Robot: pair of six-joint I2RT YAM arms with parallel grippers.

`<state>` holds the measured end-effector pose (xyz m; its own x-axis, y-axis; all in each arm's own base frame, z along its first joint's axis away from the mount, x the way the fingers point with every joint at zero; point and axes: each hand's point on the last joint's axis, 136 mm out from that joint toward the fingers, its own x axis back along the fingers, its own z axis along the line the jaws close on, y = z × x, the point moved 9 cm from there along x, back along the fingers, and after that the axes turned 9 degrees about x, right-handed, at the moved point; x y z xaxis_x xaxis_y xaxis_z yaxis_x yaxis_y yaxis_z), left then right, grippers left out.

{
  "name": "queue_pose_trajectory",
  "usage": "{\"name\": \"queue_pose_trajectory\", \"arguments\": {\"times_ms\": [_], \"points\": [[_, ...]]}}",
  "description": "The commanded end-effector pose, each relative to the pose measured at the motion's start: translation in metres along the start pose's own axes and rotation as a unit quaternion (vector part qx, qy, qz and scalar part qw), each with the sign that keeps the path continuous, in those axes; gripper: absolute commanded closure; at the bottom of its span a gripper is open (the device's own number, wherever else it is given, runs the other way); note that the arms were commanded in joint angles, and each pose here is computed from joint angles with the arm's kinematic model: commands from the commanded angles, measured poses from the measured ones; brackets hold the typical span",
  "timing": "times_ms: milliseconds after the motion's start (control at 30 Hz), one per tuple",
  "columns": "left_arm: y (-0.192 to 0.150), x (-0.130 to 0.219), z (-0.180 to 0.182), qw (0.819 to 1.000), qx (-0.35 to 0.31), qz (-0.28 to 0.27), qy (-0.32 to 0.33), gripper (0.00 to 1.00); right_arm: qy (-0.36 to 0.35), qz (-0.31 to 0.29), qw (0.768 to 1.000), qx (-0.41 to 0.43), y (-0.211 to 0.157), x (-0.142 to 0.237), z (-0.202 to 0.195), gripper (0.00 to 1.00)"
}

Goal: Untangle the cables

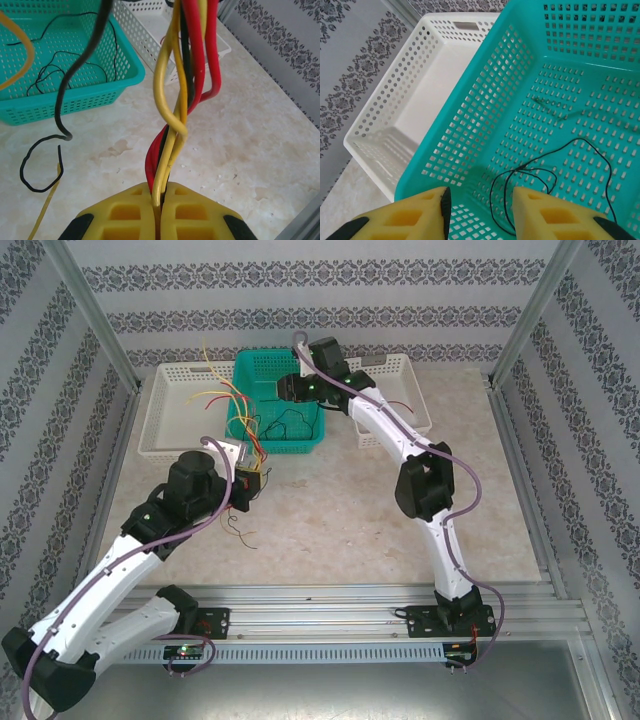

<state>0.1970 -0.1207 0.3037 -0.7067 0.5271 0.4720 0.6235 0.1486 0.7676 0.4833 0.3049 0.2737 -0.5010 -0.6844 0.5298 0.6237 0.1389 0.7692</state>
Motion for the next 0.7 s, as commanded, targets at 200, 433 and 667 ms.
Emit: {"name": "queue_pose_trajectory", "arguments": {"times_ms": [200,433,667], "points": [[0.005,-0.014,-0.008,0.998,0.023,0.029,-0.047,1.00,0.050,-0.102,0.992,0.050,0.033,0.130,0.051,0.56],[0.008,-0.034,-0.021,0.994,0.077,0.052,-0.066,1.00,0.135,-0.104,0.983,0.064,-0.029,0.193,0.084,0.51],[0.012,-0.047,-0.055,0.989,0.067,0.067,-0.115,1.00,0.170,-0.099,0.978,0.068,-0.115,0.209,0.093,0.48]]}}
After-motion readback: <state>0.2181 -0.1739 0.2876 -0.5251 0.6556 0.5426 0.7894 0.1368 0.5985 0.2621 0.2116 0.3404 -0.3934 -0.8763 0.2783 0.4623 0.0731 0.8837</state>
